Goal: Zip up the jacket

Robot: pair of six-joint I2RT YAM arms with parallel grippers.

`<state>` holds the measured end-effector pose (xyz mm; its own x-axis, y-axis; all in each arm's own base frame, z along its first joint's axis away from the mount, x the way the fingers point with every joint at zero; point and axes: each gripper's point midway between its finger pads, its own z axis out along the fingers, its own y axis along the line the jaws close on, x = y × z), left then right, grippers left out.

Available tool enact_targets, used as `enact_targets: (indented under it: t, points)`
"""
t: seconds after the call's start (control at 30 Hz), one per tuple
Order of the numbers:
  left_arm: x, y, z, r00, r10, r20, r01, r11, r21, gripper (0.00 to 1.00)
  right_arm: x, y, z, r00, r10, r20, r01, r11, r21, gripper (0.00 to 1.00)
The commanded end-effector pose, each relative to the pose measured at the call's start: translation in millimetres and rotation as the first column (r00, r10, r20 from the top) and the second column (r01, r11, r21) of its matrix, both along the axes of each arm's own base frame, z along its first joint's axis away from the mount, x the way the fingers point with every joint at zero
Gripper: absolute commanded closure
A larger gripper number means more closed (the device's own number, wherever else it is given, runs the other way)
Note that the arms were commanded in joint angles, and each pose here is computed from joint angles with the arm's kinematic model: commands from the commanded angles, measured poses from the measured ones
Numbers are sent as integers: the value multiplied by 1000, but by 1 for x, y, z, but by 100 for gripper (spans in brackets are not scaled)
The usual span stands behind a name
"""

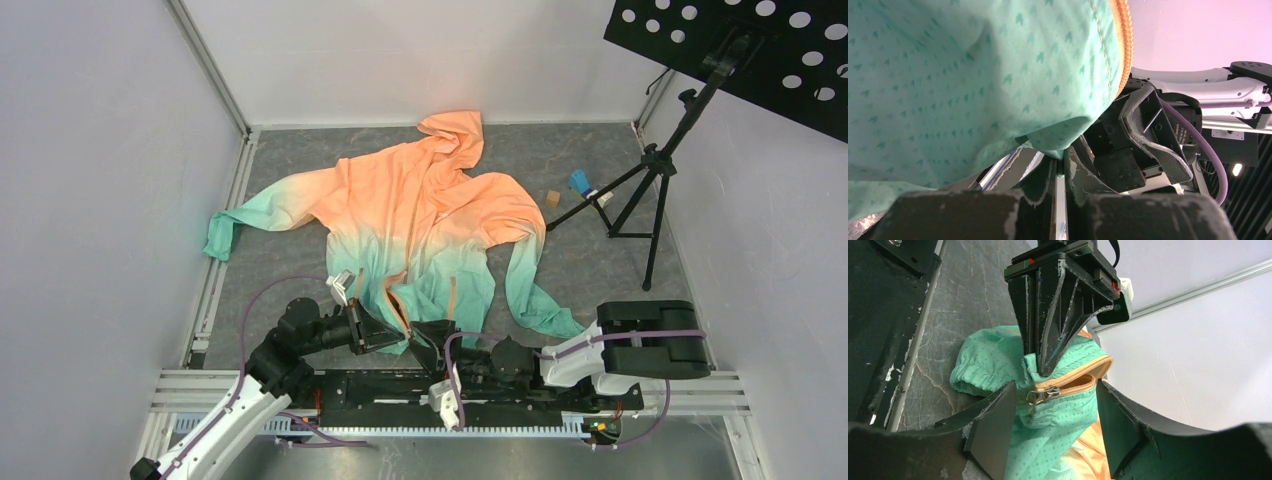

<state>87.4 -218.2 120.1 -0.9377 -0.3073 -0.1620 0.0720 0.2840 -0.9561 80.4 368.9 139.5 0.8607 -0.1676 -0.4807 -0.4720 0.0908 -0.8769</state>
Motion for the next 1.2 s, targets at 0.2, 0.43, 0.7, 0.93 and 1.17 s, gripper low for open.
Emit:
enact_targets:
  t: [0.2,0.43,0.7,0.93,1.17]
  points:
    - [-6,-2,3,999,-28,-21,28,999,-24,98,12,3,27,999,-42,-13,43,993,111,40]
    - [-6,-2,3,999,-27,-24,26,999,-26,98,15,5,20,999,-53,-8,54,994,94,40]
    - [-7,-1,1,999,-28,-34,28,999,-22,98,13,2,30,998,-39,-49,45,990,137,41]
    - [-6,-1,-2,999,-23,-40,22,1000,-17,98,8,-2,33,998,-16,-62,25,989,143,43]
    - [-6,-1,0,999,-22,-39,21,1000,-20,98,6,-4,30,997,-6,-73,16,991,134,43]
